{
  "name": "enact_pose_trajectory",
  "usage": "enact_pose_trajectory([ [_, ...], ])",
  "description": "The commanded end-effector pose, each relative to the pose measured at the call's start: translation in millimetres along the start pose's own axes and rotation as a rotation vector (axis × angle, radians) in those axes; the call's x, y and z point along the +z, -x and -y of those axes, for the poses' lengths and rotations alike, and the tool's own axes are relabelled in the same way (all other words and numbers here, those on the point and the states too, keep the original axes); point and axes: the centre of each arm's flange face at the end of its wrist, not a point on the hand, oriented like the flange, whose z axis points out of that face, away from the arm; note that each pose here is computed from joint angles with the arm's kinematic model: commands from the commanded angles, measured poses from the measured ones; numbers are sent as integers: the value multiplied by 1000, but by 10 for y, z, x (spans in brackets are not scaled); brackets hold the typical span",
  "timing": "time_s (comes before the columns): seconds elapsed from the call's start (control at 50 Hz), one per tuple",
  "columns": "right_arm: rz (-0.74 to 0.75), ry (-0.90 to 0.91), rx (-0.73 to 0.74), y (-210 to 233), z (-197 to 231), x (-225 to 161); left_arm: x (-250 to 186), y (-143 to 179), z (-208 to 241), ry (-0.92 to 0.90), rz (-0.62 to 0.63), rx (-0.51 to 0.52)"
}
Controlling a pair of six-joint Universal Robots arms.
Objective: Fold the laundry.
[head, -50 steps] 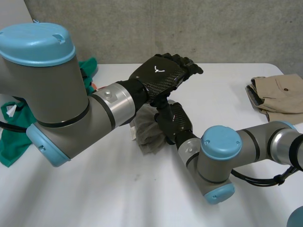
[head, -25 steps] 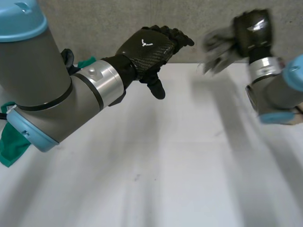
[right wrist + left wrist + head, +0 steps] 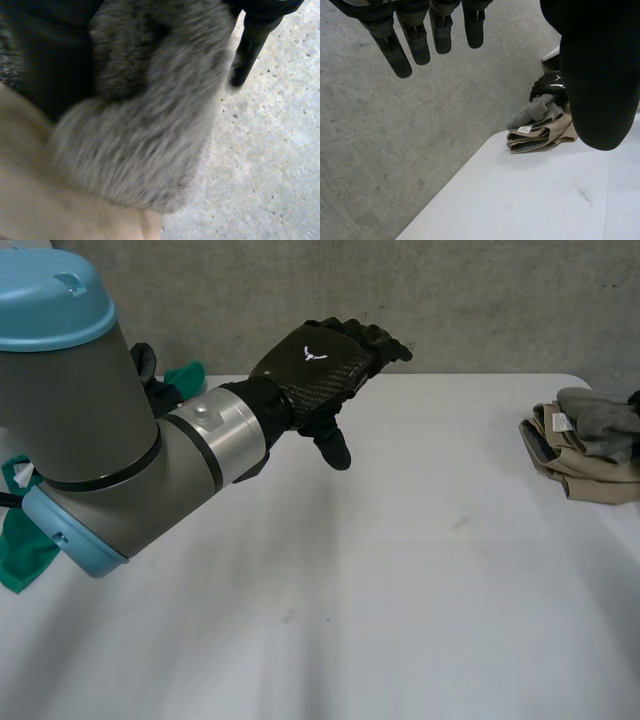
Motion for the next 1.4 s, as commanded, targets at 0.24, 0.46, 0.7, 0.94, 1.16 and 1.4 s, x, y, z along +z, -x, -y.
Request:
enact_pose_trajectory([
  [0.24,-116,289,64,-731,862,-395,-29,-164,53,-10,-37,-3],
  [0.46,-341,132,-388,-885,1967,-111,-21,73,548,-193,59,64],
  [0.7,140,-365,-229,1145,3080,-429,-335,1865,175,-51,705,109],
  [0.94,456,-135,-95,2102,2619,-1298,-444,2868,-1589,273,733,315],
  [1.16,475,29,-89,2132,2338,-1565,-427,3383,-2694,270,737,349],
  [1.4,435,53,-129,2002,2312,-1611,-80,3015,-1160,-35,871,409],
])
